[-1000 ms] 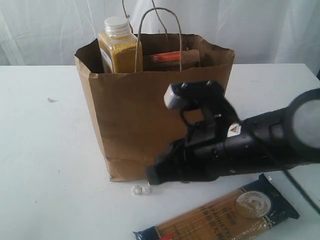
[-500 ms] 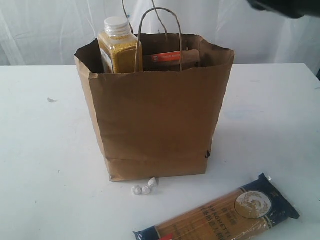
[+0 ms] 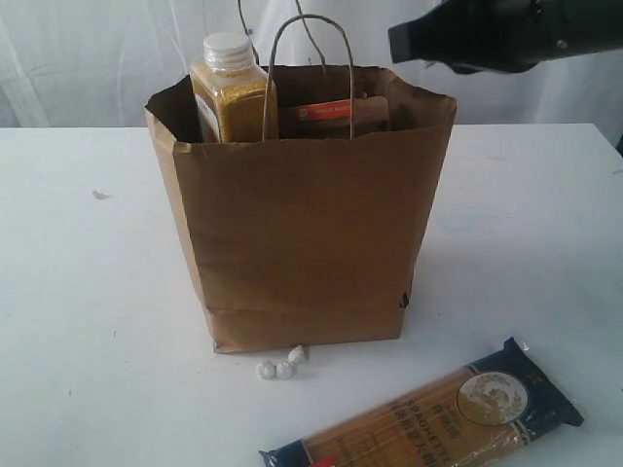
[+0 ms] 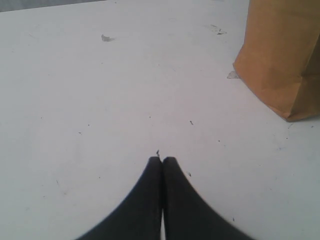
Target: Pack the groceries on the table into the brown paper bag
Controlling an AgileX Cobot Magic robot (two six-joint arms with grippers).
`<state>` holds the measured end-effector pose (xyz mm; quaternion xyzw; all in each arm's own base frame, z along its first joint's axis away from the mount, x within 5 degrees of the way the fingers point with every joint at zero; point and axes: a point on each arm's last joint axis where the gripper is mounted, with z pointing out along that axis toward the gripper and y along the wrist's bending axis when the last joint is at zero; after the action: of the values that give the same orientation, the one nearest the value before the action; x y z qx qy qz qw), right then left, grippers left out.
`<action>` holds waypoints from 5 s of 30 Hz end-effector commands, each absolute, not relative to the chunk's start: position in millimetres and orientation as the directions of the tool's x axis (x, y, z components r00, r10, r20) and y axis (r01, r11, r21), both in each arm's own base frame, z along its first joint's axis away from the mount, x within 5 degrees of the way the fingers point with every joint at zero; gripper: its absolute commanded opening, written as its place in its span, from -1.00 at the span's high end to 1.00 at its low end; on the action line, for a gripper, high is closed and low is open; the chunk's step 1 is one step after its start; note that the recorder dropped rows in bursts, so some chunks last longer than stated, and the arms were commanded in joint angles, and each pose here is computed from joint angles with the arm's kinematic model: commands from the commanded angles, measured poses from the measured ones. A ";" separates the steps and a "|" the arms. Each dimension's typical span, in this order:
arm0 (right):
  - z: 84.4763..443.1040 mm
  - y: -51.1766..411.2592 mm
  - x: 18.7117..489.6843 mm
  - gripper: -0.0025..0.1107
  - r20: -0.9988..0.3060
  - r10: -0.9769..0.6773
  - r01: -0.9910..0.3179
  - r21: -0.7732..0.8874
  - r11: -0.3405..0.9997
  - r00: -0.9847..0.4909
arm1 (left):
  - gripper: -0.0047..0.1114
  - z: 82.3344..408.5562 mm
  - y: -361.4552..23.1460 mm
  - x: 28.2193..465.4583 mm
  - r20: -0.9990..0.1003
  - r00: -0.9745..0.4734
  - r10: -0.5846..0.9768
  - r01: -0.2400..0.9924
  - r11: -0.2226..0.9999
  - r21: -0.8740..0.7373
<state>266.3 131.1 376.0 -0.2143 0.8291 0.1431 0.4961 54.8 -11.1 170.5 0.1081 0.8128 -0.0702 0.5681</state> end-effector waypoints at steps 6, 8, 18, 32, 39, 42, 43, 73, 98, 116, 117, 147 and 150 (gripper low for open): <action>358.9 142.0 300.1 0.94 -0.838 -0.261 -0.493 0.010 0.870 -0.479 | 0.92 168.4 -10.9 54.7 -0.937 -0.334 0.099 0.255 0.967 0.011; 357.6 142.9 301.4 0.86 -0.829 -0.268 -0.495 0.012 0.869 -0.491 | 0.92 168.4 -10.9 54.7 -0.937 -0.334 0.099 0.255 0.967 0.011; 374.4 135.7 281.9 -0.01 -0.816 -0.284 -0.510 0.016 0.860 -0.503 | 0.92 168.4 -10.9 54.7 -0.937 -0.334 0.099 0.255 0.967 0.011; 429.3 100.9 188.8 0.00 -0.886 -0.217 -0.552 0.051 0.833 -0.410 | 0.92 168.4 -10.9 54.7 -0.937 -0.334 0.099 0.255 0.967 0.011; 421.9 87.7 147.5 0.00 -0.833 -0.346 -0.632 0.005 0.775 -0.431 | 0.92 168.4 -10.9 54.7 -0.937 -0.334 0.099 0.255 0.967 0.011; 413.1 87.7 133.3 0.00 -0.811 -0.398 -0.695 0.014 0.719 -0.428 | 0.92 168.4 -10.9 54.7 -0.937 -0.334 0.099 0.255 0.967 0.011; 408.9 88.3 130.0 0.00 -0.803 -0.411 -0.712 0.024 0.702 -0.432 | 0.92 168.4 -10.9 54.7 -0.937 -0.334 0.099 0.255 0.967 0.011; 153.0 229.7 195.7 0.00 -0.545 -0.413 -0.574 0.159 0.803 -0.729 | 0.92 168.4 -10.9 54.7 -0.937 -0.334 0.099 0.255 0.967 0.011; 134.8 235.2 235.3 0.20 -0.583 -0.189 -0.410 0.275 0.870 -0.790 | 0.92 168.4 -10.9 54.7 -0.937 -0.334 0.099 0.255 0.967 0.011; 118.4 236.9 236.9 0.28 -0.566 -0.199 -0.406 0.268 0.874 -0.800 | 0.92 168.4 -10.9 54.7 -0.937 -0.334 0.099 0.255 0.967 0.011; 118.4 236.9 236.9 0.33 -0.566 -0.199 -0.406 0.268 0.874 -0.800 | 0.92 168.4 -10.9 54.7 -0.937 -0.334 0.099 0.255 0.967 0.011; 182.7 209.3 199.1 0.96 -0.606 -0.226 -0.458 0.259 0.850 -0.763 | 0.92 168.4 -10.9 54.7 -0.937 -0.334 0.099 0.255 0.967 0.011; 204.7 196.6 184.9 0.96 -0.643 -0.211 -0.476 0.271 0.837 -0.737 | 0.92 168.4 -10.9 54.7 -0.937 -0.334 0.099 0.255 0.967 0.011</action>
<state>197.9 207.6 187.2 -0.1760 0.9168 0.2070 0.2926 54.8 -11.1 170.5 0.1081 0.8128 -0.0702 0.5681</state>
